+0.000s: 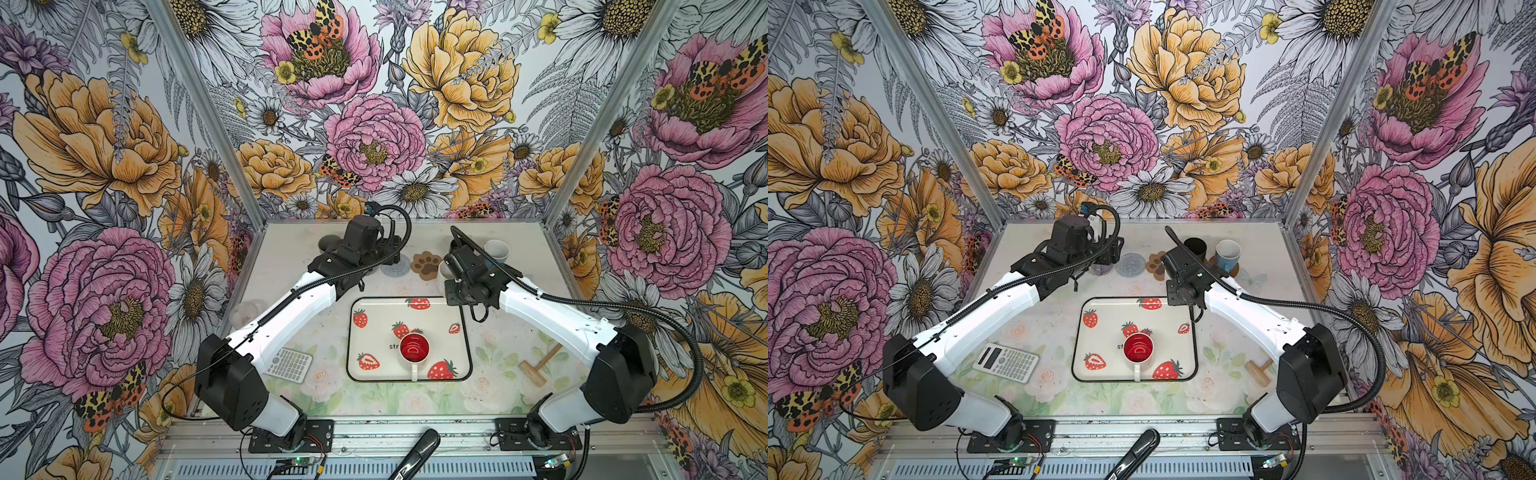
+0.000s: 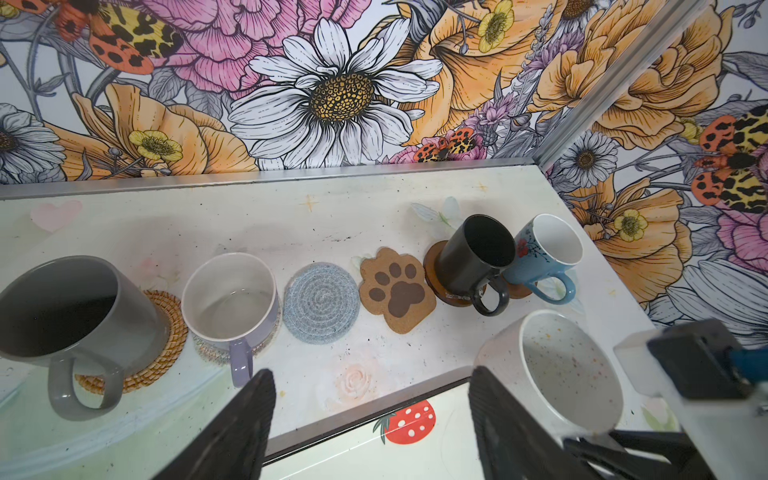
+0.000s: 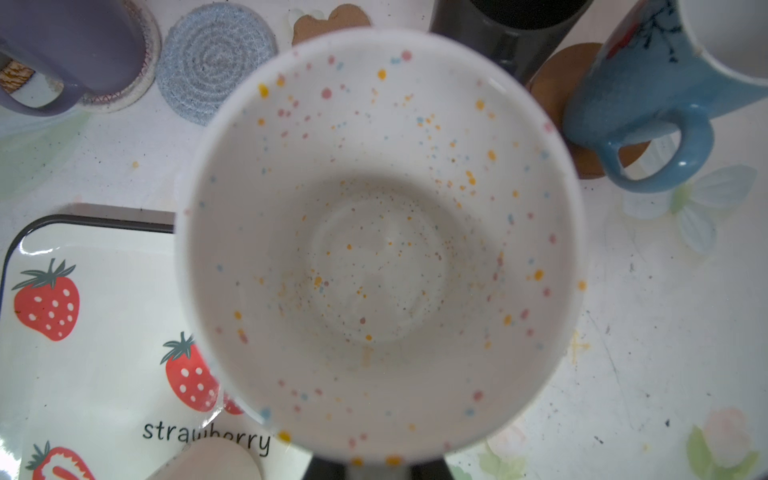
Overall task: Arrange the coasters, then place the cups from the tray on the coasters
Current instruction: 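Lift the speckled mug with the right gripper toward the paw-shaped coaster, then lower the speckled mug onto the paw-shaped cork coaster with the right gripper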
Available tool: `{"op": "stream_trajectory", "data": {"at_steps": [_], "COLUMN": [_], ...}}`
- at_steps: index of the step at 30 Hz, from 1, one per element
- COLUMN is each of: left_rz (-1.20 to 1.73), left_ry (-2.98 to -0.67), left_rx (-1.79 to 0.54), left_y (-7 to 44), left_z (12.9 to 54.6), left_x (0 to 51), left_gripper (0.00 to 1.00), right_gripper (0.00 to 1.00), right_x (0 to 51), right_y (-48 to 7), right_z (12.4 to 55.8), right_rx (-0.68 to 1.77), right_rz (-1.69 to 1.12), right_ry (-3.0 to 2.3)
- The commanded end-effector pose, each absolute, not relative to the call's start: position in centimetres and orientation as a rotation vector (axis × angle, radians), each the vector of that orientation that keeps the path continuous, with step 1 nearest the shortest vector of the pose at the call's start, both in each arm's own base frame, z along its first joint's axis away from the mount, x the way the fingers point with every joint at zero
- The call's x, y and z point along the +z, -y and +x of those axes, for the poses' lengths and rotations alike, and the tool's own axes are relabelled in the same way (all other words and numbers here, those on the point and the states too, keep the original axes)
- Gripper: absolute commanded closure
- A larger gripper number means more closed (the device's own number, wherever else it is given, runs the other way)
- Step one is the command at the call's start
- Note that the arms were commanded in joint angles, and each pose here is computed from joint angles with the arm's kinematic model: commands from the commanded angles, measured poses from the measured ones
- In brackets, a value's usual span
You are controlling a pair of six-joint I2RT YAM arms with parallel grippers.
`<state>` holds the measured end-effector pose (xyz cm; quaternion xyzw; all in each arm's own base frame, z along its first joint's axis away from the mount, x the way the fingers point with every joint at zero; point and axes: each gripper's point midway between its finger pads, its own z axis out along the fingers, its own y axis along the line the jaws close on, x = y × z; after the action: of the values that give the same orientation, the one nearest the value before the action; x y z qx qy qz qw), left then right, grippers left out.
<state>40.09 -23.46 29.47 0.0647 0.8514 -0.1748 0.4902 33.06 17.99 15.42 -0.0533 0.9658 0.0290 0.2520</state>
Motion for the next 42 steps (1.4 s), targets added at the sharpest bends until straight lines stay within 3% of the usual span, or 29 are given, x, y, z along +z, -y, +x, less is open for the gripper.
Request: {"op": "stream_trajectory", "data": {"at_steps": [1,22,42], "left_rz": [0.121,0.055,0.045], "left_ry": [-2.039,-2.056,-2.085], "left_rx": [-0.457,-0.462,-0.455], "left_y": [22.7,21.0,21.0], "left_z": [40.4,42.3,42.9], "left_x": [30.6,30.1,28.8], "left_gripper": [0.25,0.25,0.26], "right_gripper": [1.0,1.0,1.0], "right_x": [19.3,16.6,13.4], "right_y": [-19.9,-21.5,-21.8], "right_z": [37.2,47.5,51.0], "right_rx": [0.189,0.231,0.198], "right_rz": [-0.179,-0.188,-0.191], "right_ry": [-2.471,-2.483,-2.512]}}
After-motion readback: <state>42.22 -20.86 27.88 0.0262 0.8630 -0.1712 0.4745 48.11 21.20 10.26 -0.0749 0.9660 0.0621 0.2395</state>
